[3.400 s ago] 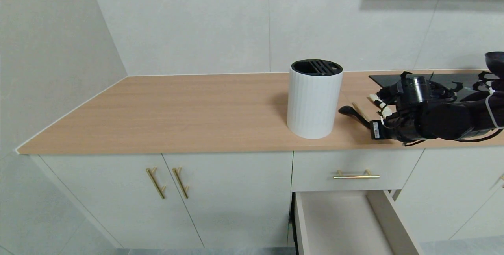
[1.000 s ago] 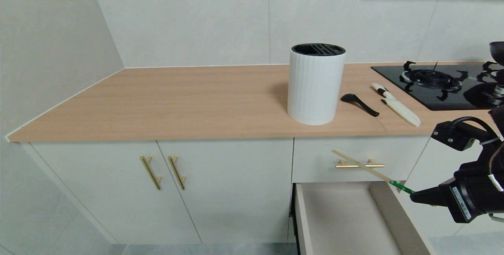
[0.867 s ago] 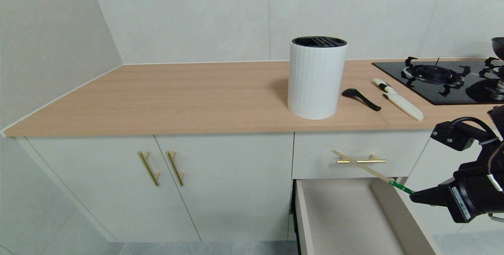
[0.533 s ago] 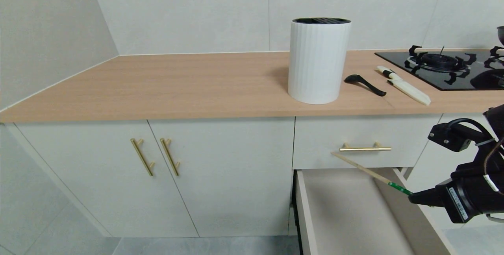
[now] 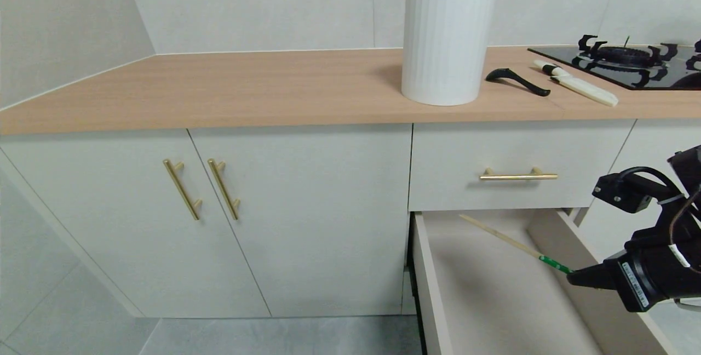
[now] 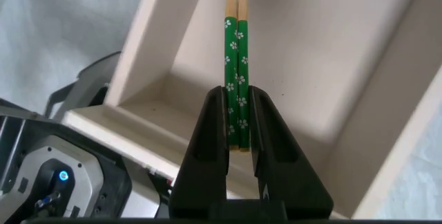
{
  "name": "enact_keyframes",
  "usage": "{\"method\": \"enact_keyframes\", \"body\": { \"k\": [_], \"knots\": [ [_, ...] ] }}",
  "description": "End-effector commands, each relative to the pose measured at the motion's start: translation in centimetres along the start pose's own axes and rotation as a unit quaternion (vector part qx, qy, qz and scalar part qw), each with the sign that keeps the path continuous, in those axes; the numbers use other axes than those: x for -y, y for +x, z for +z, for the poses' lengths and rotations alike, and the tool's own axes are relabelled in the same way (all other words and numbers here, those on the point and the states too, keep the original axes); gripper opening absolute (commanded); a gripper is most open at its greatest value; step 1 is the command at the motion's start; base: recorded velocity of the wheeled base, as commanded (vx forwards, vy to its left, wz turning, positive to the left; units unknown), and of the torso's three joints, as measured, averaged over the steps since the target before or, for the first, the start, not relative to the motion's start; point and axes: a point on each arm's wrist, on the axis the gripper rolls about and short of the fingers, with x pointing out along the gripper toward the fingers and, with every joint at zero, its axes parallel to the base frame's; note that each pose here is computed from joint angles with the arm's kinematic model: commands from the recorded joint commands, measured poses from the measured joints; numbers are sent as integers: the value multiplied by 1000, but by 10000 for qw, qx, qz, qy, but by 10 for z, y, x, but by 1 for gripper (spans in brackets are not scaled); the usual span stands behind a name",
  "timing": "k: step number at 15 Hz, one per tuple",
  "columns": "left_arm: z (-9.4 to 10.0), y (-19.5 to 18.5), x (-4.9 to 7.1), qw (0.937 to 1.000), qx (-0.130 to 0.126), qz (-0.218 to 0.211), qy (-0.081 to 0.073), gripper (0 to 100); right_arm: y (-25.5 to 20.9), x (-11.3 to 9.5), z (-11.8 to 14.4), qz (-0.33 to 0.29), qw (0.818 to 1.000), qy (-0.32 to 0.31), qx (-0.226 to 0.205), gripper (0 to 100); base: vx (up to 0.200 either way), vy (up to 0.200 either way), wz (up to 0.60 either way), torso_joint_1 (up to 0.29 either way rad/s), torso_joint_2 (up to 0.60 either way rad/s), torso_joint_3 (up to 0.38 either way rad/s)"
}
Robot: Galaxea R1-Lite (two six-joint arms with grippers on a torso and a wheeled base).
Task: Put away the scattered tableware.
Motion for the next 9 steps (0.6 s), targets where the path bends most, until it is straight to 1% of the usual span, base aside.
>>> {"method": "enact_keyframes", "body": {
  "k": [1,3,6,7,9],
  "knots": [
    [0,0,0,10000,1,-2,0,100,1,0,0,7,10000,-24,-12,0,0,0,0,-32,222,178],
    [0,0,0,10000,1,5,0,100,3,0,-1,17,9999,-133,-50,0,0,0,0,-32,95,61],
    [0,0,0,10000,1,5,0,100,8,1,0,19,9999,-129,-72,0,0,0,0,0,0,0],
    [0,0,0,10000,1,-2,0,100,25,4,1,35,9993,-81,-359,0,0,0,0,0,0,0],
    [0,0,0,10000,1,5,0,100,57,10,6,20,9977,23,-678,0,0,0,0,0,0,0]
  ]
}}
